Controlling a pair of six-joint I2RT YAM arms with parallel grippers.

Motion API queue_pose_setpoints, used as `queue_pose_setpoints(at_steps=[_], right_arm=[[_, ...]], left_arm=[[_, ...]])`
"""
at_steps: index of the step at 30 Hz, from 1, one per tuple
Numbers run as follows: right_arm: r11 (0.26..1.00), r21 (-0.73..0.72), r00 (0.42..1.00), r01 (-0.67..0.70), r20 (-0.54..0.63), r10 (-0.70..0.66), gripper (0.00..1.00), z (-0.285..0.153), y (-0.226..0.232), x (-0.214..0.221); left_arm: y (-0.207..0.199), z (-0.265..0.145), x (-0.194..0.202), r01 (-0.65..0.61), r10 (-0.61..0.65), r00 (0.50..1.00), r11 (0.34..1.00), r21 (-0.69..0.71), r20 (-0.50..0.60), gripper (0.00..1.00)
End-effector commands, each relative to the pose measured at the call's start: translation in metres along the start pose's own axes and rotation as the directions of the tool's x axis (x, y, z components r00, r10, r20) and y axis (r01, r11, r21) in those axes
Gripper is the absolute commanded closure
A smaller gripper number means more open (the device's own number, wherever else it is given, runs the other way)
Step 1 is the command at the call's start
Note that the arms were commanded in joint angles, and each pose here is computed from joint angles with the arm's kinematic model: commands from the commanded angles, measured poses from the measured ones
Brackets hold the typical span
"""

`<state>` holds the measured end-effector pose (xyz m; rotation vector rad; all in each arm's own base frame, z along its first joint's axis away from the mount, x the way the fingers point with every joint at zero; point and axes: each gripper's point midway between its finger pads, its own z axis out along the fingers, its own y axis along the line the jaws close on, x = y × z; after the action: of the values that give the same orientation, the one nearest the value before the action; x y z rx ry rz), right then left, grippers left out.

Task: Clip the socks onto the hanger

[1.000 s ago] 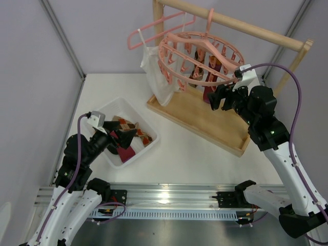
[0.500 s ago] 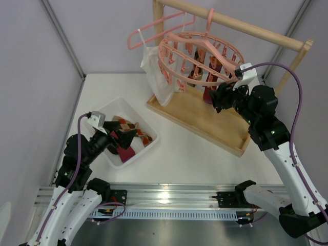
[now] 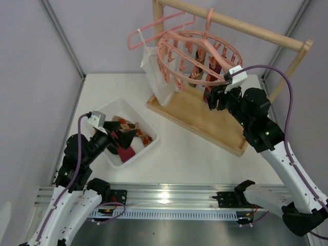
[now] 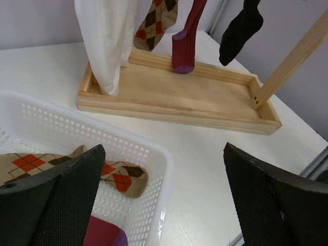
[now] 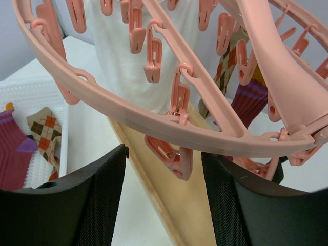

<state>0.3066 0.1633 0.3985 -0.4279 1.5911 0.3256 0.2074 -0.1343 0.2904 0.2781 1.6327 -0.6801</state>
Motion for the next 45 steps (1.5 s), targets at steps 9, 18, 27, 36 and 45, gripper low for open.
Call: queue_pose_setpoints(at_steps=[9,18,27,36,45], right_arm=[[0.993,0.106,0.995,0.059,0.075,-0.067,0.36,0.005,-0.008,-0.013],[0.985,0.171,0.994,0.005,0.104,-0.023,0.33,0.008,-0.002,-0.007],[0.965,0.258,0.991,-0.039,0.132,0.005,0.34,0.007,-0.010,-0.010],[0.953,0.294,0.991,-0.068,0.133,0.029,0.36,0.008,-0.015,-0.011],[0.949,0.308,0.992,-0.069,0.126,0.031,0.37,0.009,-0.017,-0.011]], left_arm=[[-0.002,0.004,-0.005,0.008,-0.009,1.000,1.000,0.017,0.016,0.00],[-0.002,0.005,-0.003,0.014,-0.014,1.000,1.000,0.022,0.005,0.00],[-0.002,0.005,-0.003,0.017,-0.017,1.000,1.000,0.020,0.006,0.01],[-0.003,0.005,-0.003,0.018,-0.018,1.000,1.000,0.025,0.006,0.00],[-0.003,0.006,-0.002,0.021,-0.021,1.000,0.999,0.025,0.001,0.01]])
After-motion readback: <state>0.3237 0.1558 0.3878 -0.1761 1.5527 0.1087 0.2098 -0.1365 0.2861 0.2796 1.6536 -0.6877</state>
